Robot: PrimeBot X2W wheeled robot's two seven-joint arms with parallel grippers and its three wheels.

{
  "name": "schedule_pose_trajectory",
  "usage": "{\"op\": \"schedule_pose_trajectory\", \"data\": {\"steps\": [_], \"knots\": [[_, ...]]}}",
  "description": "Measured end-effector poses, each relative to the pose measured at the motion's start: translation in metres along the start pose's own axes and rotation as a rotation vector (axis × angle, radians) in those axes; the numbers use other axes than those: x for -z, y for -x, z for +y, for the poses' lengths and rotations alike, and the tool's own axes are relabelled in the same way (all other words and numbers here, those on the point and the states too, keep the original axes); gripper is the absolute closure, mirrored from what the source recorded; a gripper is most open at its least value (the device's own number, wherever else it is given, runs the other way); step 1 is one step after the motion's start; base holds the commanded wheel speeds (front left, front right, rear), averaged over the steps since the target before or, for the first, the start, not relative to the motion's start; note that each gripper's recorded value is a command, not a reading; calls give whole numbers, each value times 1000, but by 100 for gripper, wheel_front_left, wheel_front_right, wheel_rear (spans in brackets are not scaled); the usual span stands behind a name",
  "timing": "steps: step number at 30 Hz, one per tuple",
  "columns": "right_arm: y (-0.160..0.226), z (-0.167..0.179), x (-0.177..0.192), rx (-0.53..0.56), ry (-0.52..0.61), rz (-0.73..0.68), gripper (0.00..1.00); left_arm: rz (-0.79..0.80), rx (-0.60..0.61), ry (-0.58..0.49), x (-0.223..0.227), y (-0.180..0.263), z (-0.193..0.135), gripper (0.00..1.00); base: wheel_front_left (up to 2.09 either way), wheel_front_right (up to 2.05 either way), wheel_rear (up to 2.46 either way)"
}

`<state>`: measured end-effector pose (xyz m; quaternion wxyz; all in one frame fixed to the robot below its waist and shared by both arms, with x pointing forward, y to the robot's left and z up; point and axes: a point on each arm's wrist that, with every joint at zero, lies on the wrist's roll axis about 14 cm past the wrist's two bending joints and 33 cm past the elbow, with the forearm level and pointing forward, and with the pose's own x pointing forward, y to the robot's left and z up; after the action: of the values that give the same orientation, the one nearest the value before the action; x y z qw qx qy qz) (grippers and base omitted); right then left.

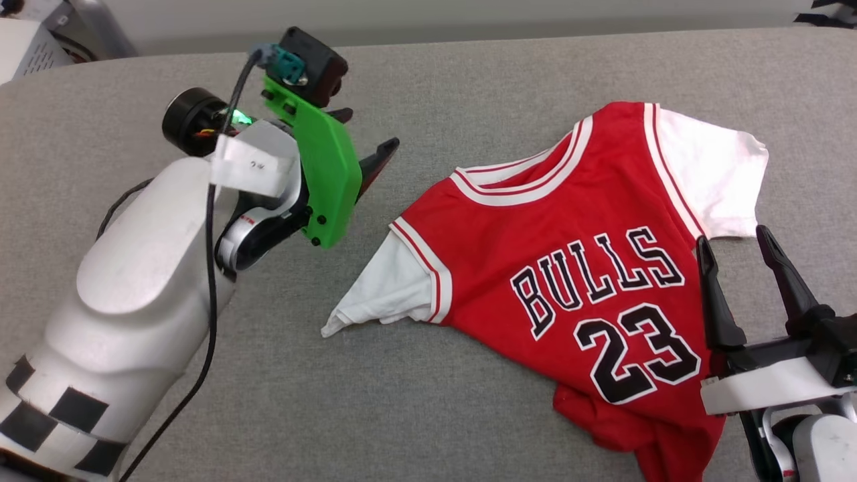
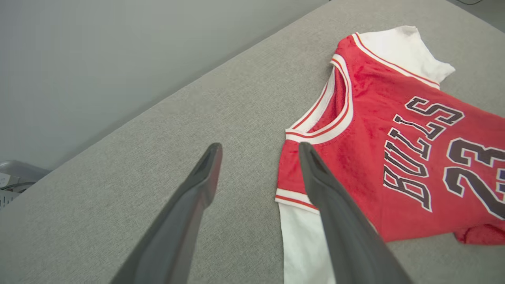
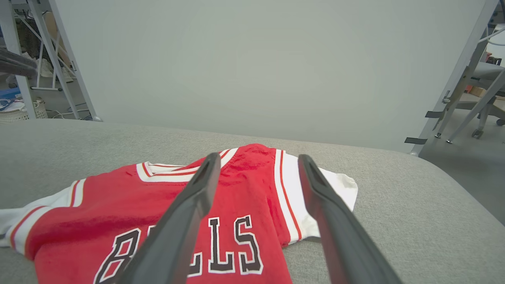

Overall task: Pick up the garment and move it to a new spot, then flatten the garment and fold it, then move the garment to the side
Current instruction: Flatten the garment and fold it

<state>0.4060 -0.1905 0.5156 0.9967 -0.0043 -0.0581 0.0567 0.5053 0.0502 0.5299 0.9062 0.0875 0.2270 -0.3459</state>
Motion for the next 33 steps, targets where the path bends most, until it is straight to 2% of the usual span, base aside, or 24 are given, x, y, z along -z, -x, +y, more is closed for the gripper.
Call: {"op": "schedule_pose_trajectory", "data": {"steps": [4, 13, 16, 23, 24, 25, 33], "knots": [[-4, -4, 5, 10, 9, 10, 0, 161, 71, 0, 26, -19, -11, 0, 0, 0, 0], [-10, -18, 15, 55, 17, 33, 0, 499, 163, -45, 121, -41, -26, 0, 0, 0, 0], [-12, -20, 20, 64, 15, 43, 0, 571, 196, -44, 147, -42, -32, 0, 0, 0, 0], [-19, -21, 27, 66, 20, 53, 0, 621, 221, -94, 163, -48, -30, 0, 0, 0, 0], [-20, -21, 27, 65, 20, 53, 0, 622, 224, -100, 164, -48, -31, 24, 0, 0, 0], [-21, -21, 27, 64, 20, 50, 0, 617, 225, -104, 163, -48, -31, 100, 0, 0, 0], [-25, -20, 18, 63, 18, 22, 0, 501, 206, -171, 149, -41, -25, 100, 0, 0, 0]]}}
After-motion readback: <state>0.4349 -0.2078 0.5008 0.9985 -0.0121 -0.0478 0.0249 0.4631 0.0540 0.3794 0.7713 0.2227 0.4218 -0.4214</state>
